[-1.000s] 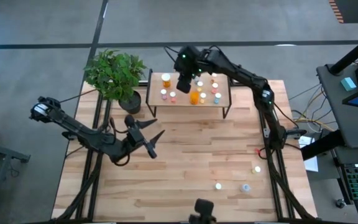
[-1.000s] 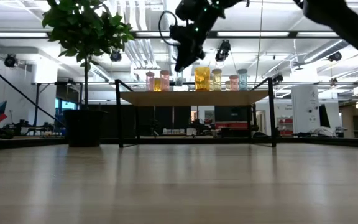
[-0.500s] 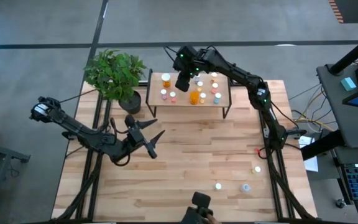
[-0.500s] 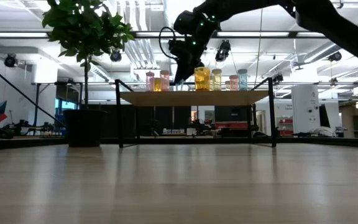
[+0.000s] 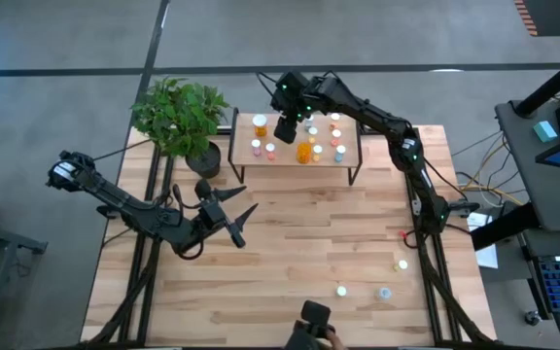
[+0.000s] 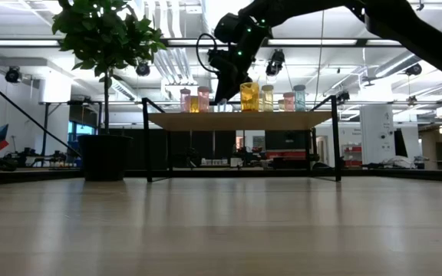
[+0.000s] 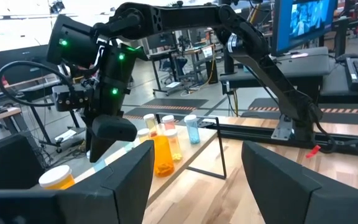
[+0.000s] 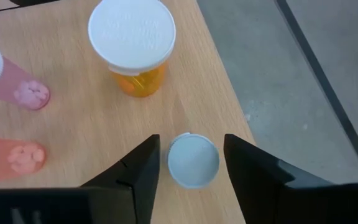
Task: Pick and place medicine bottles onto shelf by color
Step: Put the yellow pill bottle on the shelf
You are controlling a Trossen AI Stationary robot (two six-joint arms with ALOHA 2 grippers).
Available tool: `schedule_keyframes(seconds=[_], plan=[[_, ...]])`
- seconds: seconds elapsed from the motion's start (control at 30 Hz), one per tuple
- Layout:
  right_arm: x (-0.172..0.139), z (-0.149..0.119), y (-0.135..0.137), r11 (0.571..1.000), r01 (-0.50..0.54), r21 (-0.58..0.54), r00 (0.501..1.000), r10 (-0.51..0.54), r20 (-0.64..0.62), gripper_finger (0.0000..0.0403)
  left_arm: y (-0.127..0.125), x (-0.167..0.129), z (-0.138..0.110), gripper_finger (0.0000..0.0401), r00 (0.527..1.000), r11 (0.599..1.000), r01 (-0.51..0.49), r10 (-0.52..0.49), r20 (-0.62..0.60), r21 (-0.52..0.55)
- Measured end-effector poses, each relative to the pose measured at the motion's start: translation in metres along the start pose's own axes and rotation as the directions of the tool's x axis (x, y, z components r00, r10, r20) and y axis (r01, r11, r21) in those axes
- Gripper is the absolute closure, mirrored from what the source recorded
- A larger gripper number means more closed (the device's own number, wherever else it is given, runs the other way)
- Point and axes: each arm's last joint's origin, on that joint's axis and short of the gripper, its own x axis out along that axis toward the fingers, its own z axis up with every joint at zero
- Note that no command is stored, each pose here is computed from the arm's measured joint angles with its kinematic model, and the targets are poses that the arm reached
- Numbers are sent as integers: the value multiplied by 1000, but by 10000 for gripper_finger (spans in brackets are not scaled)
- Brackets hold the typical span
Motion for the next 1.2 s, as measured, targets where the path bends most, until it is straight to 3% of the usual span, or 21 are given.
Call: schedule_keyframes(seconds=[0.23, 0.43, 0.5, 0.63, 0.83, 0.9, 1.03, 1.13, 1.2], plan=[[-21, 3, 1, 998, 5, 63, 999, -7, 36, 225, 0, 0, -1, 175, 1000, 1000, 1, -1, -4, 8], [-88, 9, 20, 995, -17, 100, 990, 3, 141, 224, 0, 0, -1, 175, 1000, 1000, 1, -1, -4, 24], [-114, 9, 35, 993, -73, 91, 982, 56, 178, 223, 0, 0, -1, 175, 1000, 1000, 4, -4, -3, 24], [-152, 2, 86, 968, -250, 25, 955, 243, 169, 226, -1, -2, -1, 175, 1000, 1000, 19, -19, -1, 24], [-162, -35, 220, 892, -403, -203, 912, 410, -10, 237, -5, -4, -2, 175, 999, 999, 47, -47, 1, 26], [-163, -58, 262, 865, -433, -253, 900, 431, -66, 241, -7, -4, -4, 175, 998, 998, 57, -57, -3, 35], [-161, -108, 325, 854, -446, -269, 895, 432, -114, 248, -12, -3, -8, 175, 998, 997, 61, -60, -12, 55], [-162, -149, 353, 869, -421, -258, 907, 396, -145, 252, -15, -1, -11, 175, 998, 996, 63, -61, -19, 69], [-163, -176, 361, 904, -373, -210, 925, 345, -160, 253, -15, -1, -12, 175, 998, 995, 63, -62, -21, 72]])
